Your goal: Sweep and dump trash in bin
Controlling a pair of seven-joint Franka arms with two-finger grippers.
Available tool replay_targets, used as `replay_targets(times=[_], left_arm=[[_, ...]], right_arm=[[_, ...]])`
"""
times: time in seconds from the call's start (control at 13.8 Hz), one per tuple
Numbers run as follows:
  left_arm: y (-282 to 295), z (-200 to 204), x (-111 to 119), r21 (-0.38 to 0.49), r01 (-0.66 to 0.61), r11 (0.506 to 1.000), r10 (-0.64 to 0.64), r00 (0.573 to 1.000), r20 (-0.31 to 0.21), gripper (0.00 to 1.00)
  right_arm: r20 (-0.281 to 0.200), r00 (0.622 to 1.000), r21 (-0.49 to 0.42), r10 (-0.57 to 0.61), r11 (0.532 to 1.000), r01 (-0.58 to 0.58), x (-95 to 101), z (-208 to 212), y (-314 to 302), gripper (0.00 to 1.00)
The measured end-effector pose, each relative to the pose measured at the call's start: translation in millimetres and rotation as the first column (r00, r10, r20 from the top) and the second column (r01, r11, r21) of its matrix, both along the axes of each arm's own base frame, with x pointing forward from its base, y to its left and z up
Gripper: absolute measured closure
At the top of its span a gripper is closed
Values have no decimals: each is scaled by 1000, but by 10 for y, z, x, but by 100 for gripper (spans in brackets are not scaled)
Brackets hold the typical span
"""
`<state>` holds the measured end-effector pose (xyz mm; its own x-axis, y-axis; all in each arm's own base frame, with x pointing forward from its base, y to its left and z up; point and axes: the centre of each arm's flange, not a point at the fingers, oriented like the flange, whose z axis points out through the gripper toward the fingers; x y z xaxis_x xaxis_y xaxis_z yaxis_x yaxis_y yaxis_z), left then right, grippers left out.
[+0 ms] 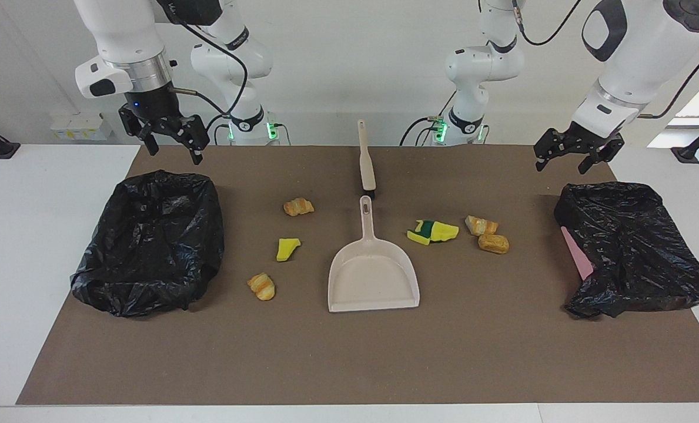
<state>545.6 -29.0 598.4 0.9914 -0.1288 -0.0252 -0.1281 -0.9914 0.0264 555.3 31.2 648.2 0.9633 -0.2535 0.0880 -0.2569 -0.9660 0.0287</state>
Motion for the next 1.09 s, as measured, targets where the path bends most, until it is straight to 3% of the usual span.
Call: replay_targets(times=[0.51,0.8,1.09], left_arm=[[-7,198,-16,10,5,1000,-5,1000,28,0],[-144,83,-80,11,32,999,-32,999,-10,0],[-741,-287,-186,-20,94,995,-95,995,-39,0]], right_arm=[[-4,1000,0,1,1000,-1,-3,-8,7,0],[-36,999,-3,18,1000,-18,-38,-35,26,0],[-44,998,5,44,999,-44,-65,-21,39,0]])
